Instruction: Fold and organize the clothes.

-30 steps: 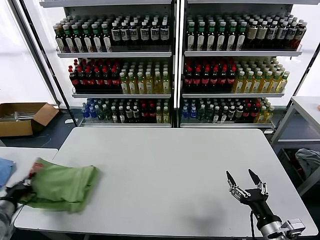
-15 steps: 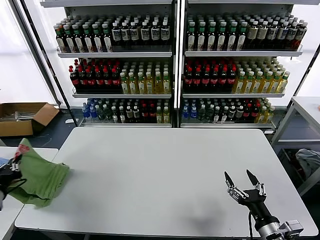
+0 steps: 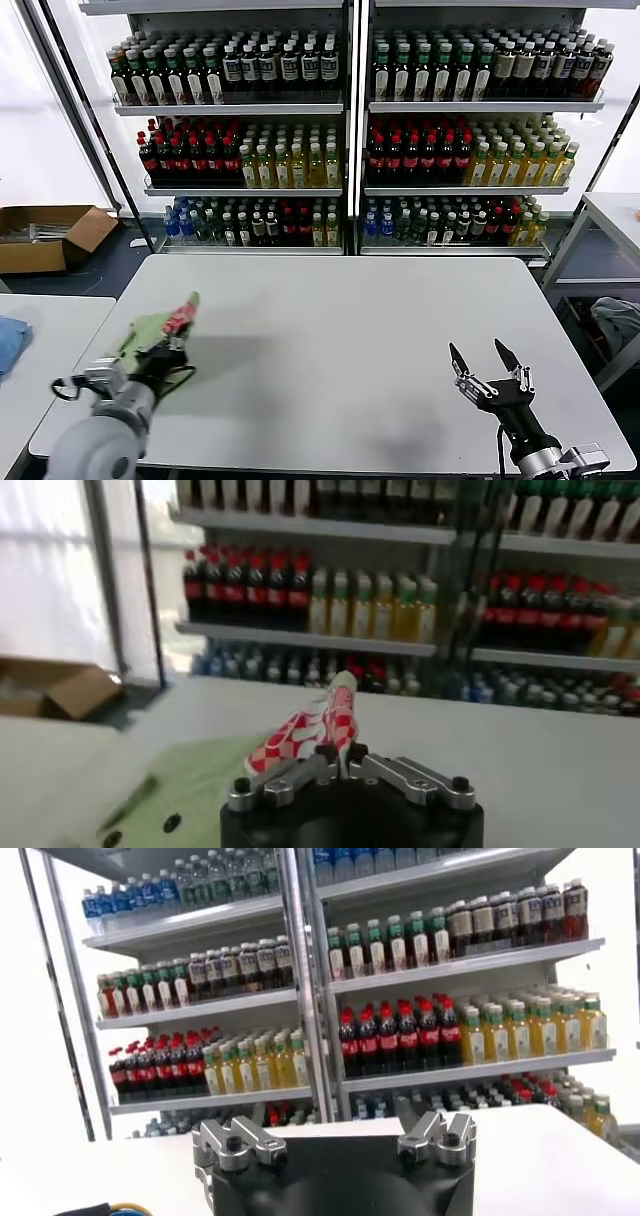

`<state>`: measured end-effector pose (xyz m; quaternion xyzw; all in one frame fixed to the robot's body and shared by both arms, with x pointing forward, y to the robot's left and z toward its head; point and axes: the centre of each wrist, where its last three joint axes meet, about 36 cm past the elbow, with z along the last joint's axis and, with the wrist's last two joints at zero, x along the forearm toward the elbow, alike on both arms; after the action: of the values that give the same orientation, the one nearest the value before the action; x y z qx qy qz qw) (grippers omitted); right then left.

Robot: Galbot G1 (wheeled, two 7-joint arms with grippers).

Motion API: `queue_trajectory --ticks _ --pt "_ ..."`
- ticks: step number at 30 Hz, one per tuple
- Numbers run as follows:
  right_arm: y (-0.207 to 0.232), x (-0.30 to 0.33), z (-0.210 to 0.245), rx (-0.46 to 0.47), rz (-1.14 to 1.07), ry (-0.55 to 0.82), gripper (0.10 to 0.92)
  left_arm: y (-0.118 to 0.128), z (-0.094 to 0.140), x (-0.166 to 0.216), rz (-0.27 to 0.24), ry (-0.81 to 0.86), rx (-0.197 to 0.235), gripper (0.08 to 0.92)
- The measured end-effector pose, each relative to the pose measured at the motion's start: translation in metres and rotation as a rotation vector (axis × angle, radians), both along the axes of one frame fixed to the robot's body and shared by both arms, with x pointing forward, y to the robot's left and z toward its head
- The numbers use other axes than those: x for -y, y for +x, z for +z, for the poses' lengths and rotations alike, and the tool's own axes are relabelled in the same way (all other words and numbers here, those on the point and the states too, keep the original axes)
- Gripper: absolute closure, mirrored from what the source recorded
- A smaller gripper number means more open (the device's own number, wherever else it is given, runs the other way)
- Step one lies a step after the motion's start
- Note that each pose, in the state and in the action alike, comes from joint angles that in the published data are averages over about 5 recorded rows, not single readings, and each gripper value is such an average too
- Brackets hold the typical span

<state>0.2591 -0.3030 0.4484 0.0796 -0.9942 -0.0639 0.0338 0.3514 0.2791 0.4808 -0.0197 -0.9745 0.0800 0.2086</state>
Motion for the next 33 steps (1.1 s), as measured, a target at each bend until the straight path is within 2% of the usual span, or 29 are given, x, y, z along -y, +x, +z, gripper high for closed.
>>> queue_trajectory --ticks 10,14,17,21,25,29,33 --pt "0.002 -0.014 0.004 -0.006 0.020 -0.030 0.200 0.017 -0.028 0.088 -0.101 -0.243 -0.148 0.892" --pt "0.003 -0.020 0.005 -0.023 0.041 -0.041 0.200 0.025 -0.031 0.108 -0.130 -0.296 -0.176 0.867" --pt "0.006 -0.026 0.005 -0.051 0.067 -0.046 0.200 0.027 -0.030 0.117 -0.157 -0.325 -0.185 0.794" --pt "0.013 -0.033 0.000 -0.109 0.109 -0.037 0.200 0.023 -0.025 0.120 -0.205 -0.356 -0.182 0.681" --pt "0.027 -0.045 -0.006 -0.175 0.159 -0.006 0.200 0.015 -0.016 0.110 -0.241 -0.365 -0.158 0.560" --pt "0.045 -0.064 -0.014 -0.237 0.217 0.031 0.200 0.009 -0.009 0.087 -0.242 -0.339 -0.120 0.448" --pt "0.066 -0.091 -0.027 -0.304 0.273 0.054 0.200 0.004 -0.003 0.058 -0.219 -0.275 -0.074 0.335"
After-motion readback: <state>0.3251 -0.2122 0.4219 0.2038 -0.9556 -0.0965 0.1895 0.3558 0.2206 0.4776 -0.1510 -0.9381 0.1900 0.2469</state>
